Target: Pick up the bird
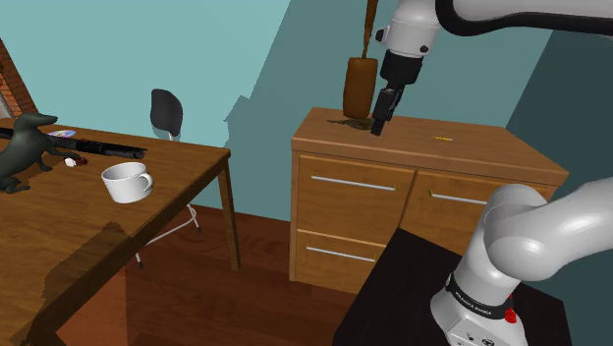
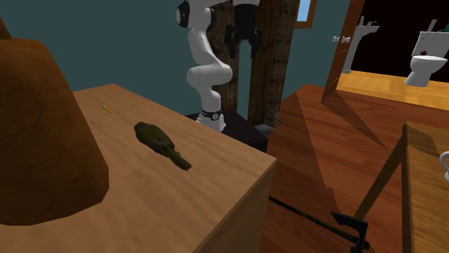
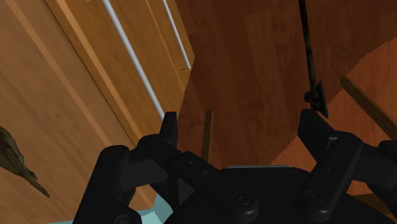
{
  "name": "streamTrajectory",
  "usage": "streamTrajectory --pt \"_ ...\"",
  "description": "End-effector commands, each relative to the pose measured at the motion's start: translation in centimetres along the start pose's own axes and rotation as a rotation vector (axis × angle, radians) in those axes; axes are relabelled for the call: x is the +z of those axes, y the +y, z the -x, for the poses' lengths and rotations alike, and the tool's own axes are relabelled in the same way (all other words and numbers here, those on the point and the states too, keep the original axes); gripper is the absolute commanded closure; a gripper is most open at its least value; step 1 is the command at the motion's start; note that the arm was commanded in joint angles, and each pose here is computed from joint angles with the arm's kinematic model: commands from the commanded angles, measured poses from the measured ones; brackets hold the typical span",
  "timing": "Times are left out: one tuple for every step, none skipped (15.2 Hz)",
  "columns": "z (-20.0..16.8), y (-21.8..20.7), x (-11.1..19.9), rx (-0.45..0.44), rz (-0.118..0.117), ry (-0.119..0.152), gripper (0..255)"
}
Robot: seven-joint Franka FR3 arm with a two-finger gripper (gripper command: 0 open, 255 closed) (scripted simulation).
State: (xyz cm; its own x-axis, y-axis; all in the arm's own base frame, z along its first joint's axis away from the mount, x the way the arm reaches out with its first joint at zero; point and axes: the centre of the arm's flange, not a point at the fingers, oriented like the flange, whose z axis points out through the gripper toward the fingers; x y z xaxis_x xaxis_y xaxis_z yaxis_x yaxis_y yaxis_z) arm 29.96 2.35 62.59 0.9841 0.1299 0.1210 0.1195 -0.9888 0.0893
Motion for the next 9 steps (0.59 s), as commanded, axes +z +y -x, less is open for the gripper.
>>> streamTrajectory --pt "0.0 0.0 0.0 0.000 0.000 0.000 0" --pt "-0.4 1.4 0.3 -0.002 -0.009 0.001 0" --pt "-0.8 2.7 0.6 -0.004 -0.018 0.002 0" --pt "-1.3 4.0 0.9 -0.006 -0.027 0.003 0" --pt "-1.7 5.4 1.2 -0.008 -0.036 0.005 0" --pt "-2.1 6.7 1.5 -0.010 -0.045 0.006 0" --pt "-2.6 8.1 1.9 -0.012 -0.054 0.007 0" --pt "-3.0 9.4 2.2 -0.014 -0.063 0.008 0" --pt "-3.4 10.7 2.6 -0.016 -0.072 0.009 0"
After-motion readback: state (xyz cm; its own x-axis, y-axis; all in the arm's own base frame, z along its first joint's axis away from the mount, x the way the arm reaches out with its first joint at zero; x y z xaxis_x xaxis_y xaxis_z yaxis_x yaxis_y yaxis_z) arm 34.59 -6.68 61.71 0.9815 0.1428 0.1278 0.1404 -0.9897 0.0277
